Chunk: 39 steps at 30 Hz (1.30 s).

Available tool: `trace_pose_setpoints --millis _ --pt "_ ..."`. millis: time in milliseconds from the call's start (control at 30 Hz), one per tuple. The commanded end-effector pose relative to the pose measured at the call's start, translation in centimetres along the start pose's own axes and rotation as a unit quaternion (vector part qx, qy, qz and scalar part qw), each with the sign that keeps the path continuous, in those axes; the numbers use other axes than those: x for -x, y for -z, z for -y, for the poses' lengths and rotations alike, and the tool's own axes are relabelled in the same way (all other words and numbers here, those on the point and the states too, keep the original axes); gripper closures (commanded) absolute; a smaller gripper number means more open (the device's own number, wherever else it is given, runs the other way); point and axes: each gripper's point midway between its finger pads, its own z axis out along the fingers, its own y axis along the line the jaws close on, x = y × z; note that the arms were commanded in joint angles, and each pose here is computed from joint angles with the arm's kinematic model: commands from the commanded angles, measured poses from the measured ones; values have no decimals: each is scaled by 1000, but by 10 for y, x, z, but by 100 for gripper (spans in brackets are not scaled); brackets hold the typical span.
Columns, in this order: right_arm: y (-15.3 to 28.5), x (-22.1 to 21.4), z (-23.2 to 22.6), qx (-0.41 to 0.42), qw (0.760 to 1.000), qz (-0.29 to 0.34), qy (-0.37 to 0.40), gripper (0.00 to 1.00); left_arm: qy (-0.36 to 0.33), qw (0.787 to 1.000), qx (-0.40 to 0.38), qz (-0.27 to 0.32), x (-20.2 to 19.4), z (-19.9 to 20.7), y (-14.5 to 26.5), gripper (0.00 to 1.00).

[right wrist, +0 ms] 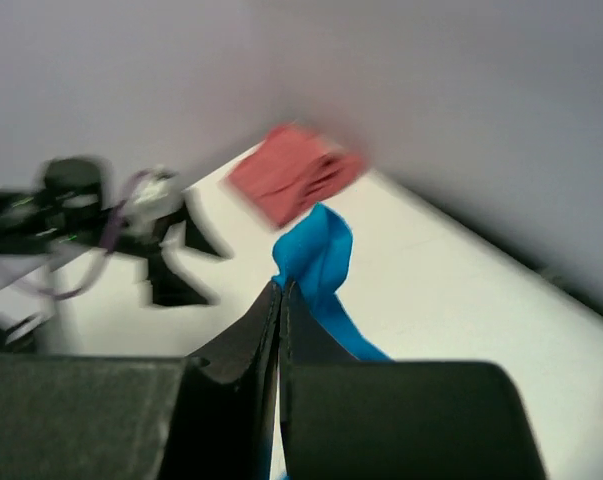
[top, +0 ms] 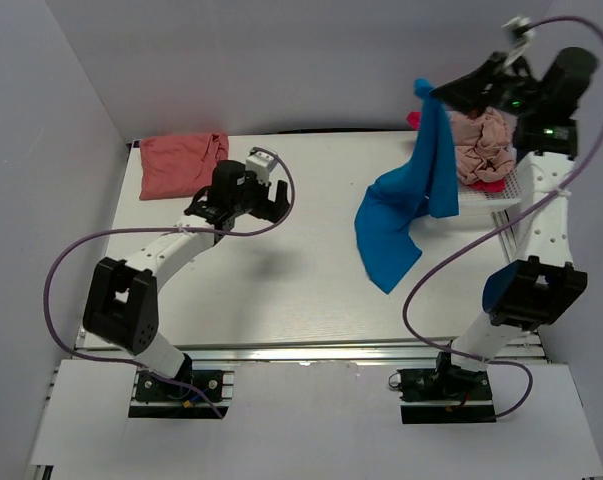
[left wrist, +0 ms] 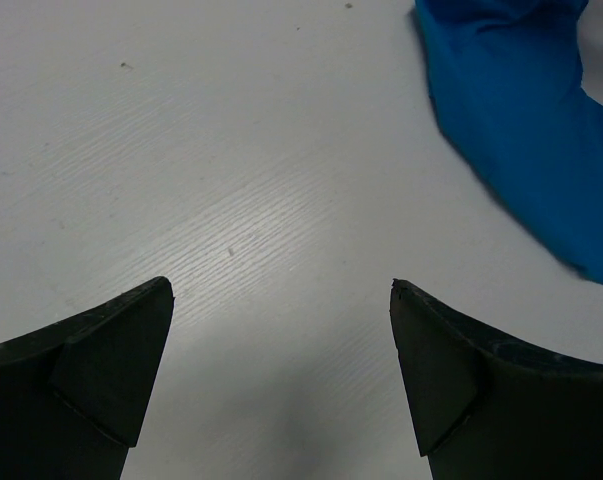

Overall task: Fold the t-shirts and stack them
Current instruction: Flatten out the tshirt

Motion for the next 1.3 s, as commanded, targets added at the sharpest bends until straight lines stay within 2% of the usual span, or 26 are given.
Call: trace_pose_setpoints --millis 0,33,67,100,133,167,233,267,367,533,633,667,733,767,800,833,867,967,1067,1100,1133,1167,1200,1233,1267 --pt "-39 -39 -90 144 988 -60 -22 100 -26 1000 0 -18 2 7 -16 2" --pt "-48 -48 -106 162 984 -71 -22 100 -28 999 9 -24 0 6 -21 2" --pt "-69 -62 -148 215 972 -88 -21 100 -24 999 11 -24 3 5 -25 2" --pt "-78 -76 -166 215 969 -112 -38 100 -20 999 14 -30 -3 4 -31 2" --pt "-87 -81 -181 227 967 -116 -6 100 -19 999 26 -29 -2 -1 -33 2" --pt "-102 -81 -219 269 956 -118 19 100 -20 999 33 -27 0 -4 -34 2" --pt "-122 -91 -240 279 950 -137 17 100 -6 998 48 -25 -1 -8 -35 2" --pt "-127 -85 -268 309 942 -127 26 100 -9 998 60 -16 3 -12 -33 2" --pt "-144 -78 -297 333 936 -103 54 100 -12 997 74 -6 1 -16 -26 2" --pt "-138 -22 -328 358 927 -33 104 100 -18 995 97 2 -1 -22 -12 2" --pt "-125 11 -314 319 935 4 152 100 -34 993 113 1 -4 -30 -9 2" --pt "-117 23 -292 301 939 14 164 100 -34 993 113 -1 -5 -31 -11 2" --pt "-105 36 -260 280 951 14 132 100 -34 993 112 -5 -6 -31 -14 2" --pt "-91 45 -217 244 962 13 126 100 -33 993 111 -13 -11 -32 -19 2" --pt "-83 61 -198 229 966 31 118 100 -33 993 113 -18 -13 -33 -22 2" --pt "-81 50 -168 211 973 22 93 100 -31 993 111 -20 -12 -33 -25 2" --pt "-65 55 -124 160 982 29 93 100 -27 993 110 -25 -13 -33 -29 2" --pt "-49 42 -42 69 991 31 108 100 -21 993 109 -27 -12 -33 -32 2" --pt "-47 2 16 -14 990 -1 137 100 -22 994 109 -18 -7 -32 -28 2" --pt "-47 -10 24 -26 990 -8 139 100 -23 994 108 -16 -7 -31 -24 2" --pt "-44 -13 27 -35 984 -10 173 100 -25 994 107 -14 -7 -31 -23 2" --pt "-43 -34 40 -48 986 -24 160 71 -26 994 107 -11 -6 -30 -21 2" --pt "-42 -40 41 -50 985 -29 160 53 -25 994 107 -14 -9 -30 -20 2" --pt "-39 -42 39 -51 985 -31 163 40 -27 994 107 -9 -6 -30 -18 2" --pt "-38 -46 38 -50 984 -33 167 20 -32 994 107 -9 -6 -29 -16 2"
